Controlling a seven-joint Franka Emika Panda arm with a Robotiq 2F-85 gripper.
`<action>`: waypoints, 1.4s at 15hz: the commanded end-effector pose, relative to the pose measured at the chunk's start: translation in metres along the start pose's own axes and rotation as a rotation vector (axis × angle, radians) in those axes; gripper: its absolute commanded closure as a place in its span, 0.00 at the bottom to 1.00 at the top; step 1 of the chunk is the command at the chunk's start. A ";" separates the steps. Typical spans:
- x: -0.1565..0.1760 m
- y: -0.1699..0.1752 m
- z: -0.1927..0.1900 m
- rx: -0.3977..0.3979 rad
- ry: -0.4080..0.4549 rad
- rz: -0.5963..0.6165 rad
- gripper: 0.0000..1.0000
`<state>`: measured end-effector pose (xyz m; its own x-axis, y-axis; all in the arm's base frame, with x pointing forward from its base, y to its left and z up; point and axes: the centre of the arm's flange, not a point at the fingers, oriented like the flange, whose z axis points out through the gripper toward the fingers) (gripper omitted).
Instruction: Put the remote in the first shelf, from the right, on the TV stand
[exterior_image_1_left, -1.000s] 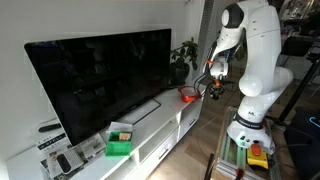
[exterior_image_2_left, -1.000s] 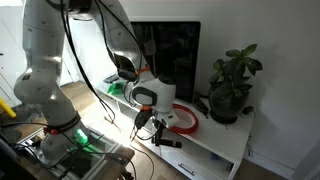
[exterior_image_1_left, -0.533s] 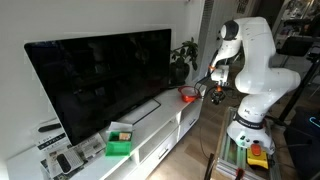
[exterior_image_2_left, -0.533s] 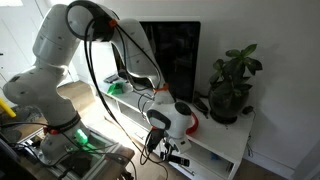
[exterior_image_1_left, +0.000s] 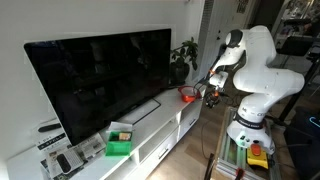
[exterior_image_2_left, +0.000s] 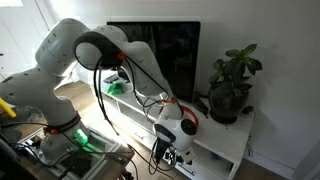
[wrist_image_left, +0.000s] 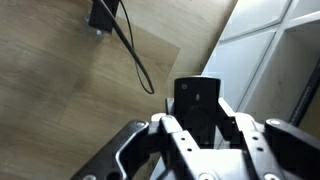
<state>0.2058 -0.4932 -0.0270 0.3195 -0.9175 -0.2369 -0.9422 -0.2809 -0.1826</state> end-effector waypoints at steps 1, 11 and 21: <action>0.002 0.002 0.002 0.005 0.001 -0.002 0.58; 0.002 0.017 0.062 0.101 0.033 -0.076 0.83; 0.013 0.004 0.093 0.314 0.083 -0.106 0.83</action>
<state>0.2077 -0.4735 -0.1097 0.3886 -0.9106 -0.1409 -0.8494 -0.2949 -0.4376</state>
